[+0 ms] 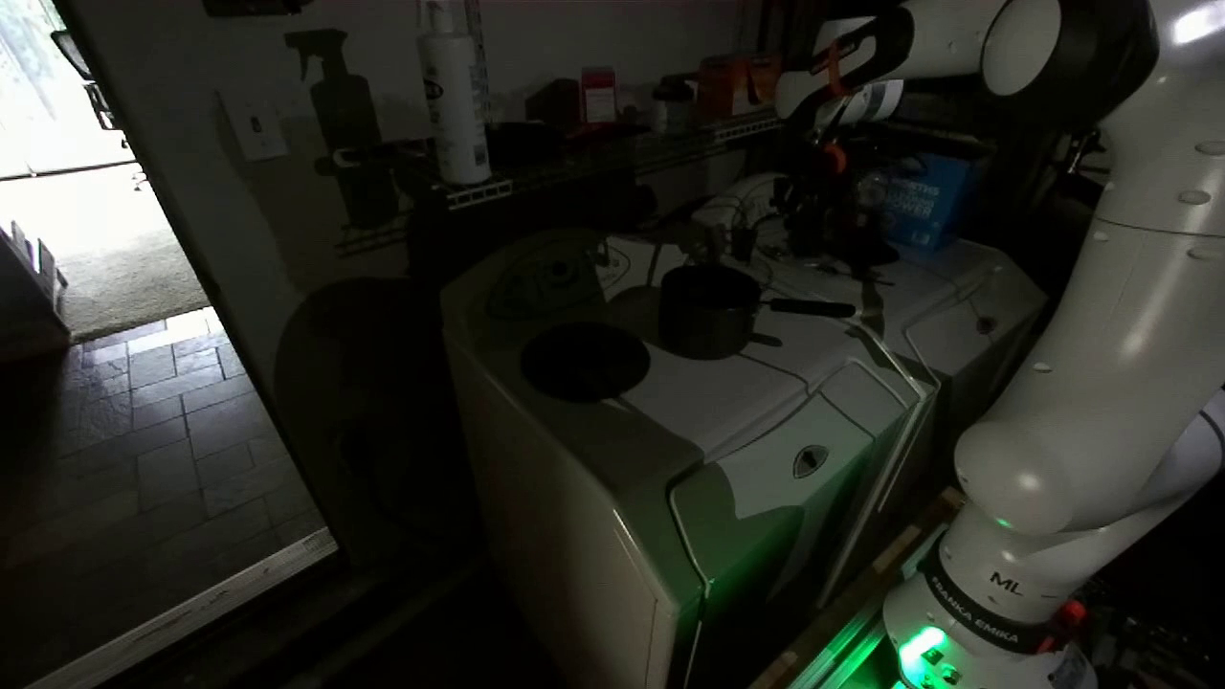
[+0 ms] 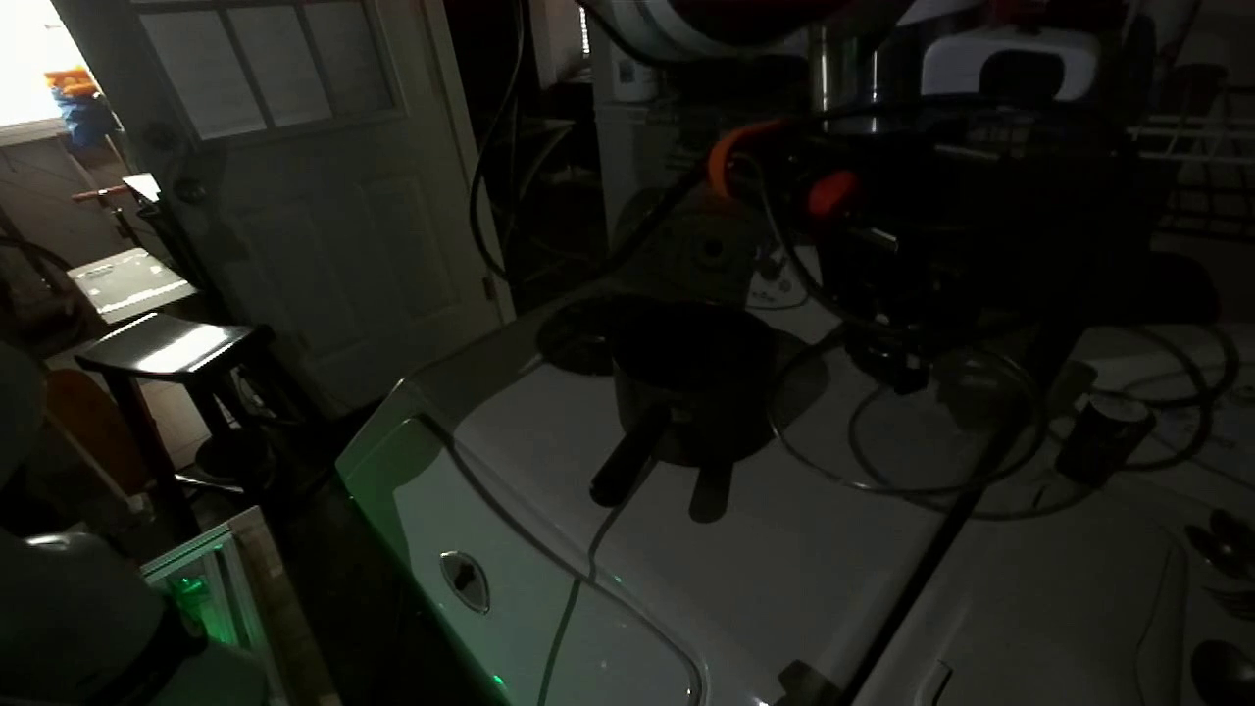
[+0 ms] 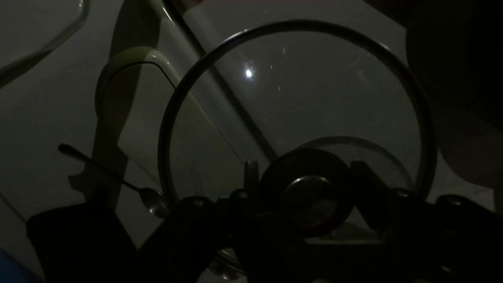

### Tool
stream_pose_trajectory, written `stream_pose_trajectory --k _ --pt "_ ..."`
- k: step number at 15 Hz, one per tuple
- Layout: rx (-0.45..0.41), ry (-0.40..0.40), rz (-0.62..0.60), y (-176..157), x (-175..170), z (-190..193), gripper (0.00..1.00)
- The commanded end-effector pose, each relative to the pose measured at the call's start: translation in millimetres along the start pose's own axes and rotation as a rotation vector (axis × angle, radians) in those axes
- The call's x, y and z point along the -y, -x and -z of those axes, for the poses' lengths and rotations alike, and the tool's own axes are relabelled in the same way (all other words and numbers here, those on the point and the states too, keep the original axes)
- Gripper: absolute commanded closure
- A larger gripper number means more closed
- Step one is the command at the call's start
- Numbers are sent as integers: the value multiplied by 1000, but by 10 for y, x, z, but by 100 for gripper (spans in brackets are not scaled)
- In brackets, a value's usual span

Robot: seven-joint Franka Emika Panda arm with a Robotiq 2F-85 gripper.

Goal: Use the lid to cover the pot

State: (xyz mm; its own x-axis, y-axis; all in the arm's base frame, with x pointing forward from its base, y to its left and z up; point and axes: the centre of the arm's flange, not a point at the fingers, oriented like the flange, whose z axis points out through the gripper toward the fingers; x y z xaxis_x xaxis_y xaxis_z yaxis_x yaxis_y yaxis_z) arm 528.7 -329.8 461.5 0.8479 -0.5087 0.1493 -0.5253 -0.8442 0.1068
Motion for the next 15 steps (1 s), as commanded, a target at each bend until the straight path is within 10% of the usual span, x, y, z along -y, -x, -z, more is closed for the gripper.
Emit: stream_pose_trajectory --k 1,15 --pt "-16 -51 52 -173 148 383 66" --pt "58 -261 238 -497 -139 981 66"
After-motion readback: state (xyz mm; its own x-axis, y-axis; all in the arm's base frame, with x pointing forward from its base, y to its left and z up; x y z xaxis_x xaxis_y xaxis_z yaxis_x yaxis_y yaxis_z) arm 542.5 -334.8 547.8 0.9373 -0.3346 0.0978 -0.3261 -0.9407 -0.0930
